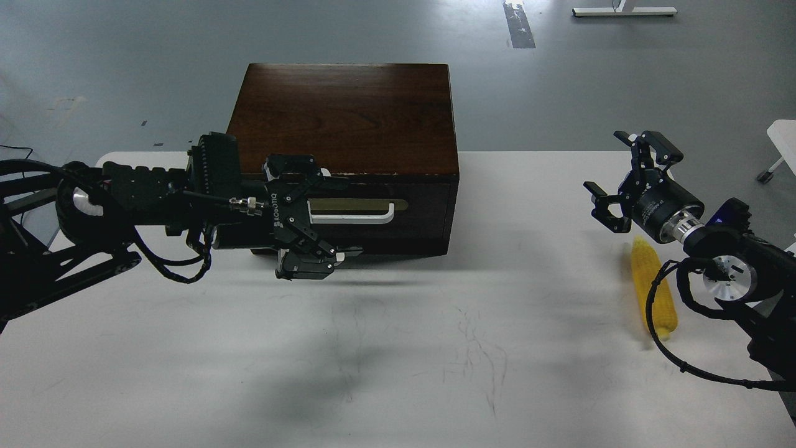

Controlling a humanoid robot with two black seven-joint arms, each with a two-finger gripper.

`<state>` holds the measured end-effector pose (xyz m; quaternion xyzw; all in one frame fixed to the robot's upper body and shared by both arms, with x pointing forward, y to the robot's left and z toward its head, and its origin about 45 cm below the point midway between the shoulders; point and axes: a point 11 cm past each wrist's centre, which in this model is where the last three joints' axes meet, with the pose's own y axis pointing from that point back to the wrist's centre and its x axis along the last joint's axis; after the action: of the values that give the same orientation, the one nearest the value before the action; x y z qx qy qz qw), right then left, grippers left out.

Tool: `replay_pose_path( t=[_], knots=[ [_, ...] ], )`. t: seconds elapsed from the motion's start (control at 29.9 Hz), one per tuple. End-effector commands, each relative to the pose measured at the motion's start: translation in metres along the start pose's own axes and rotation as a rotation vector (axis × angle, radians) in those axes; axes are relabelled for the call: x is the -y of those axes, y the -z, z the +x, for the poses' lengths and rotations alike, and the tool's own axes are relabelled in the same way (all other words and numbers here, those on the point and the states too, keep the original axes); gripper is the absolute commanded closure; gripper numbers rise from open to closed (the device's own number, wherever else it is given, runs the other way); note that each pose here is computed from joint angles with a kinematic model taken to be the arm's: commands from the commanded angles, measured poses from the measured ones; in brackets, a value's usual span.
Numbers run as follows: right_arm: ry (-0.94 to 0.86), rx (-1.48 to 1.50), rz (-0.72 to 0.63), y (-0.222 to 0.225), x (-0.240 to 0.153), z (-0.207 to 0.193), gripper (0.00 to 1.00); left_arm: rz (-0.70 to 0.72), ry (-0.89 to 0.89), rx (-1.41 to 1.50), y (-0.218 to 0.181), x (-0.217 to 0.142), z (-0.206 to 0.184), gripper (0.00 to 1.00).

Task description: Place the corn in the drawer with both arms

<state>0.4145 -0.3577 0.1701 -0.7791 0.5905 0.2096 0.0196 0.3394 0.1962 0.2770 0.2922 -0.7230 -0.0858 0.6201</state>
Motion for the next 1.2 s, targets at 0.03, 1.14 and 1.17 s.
replay_pose_path(
  t=[0.03, 1.14, 1.17],
  knots=[
    [0.001, 0.002, -0.002, -0.001, 0.001, -0.001, 0.0, 0.001, 0.018, -0.019, 0.004, 0.011, -0.004, 0.02],
    [-0.031, 0.0, -0.01, -0.006, -0.003, 0.01, 0.0, -0.006, 0.088, -0.073, 0.001, 0.021, -0.032, 0.02],
    [-0.03, 0.001, -0.01, -0.006, -0.003, 0.009, 0.0, -0.008, 0.087, -0.073, 0.001, 0.021, -0.032, 0.02]
  ],
)
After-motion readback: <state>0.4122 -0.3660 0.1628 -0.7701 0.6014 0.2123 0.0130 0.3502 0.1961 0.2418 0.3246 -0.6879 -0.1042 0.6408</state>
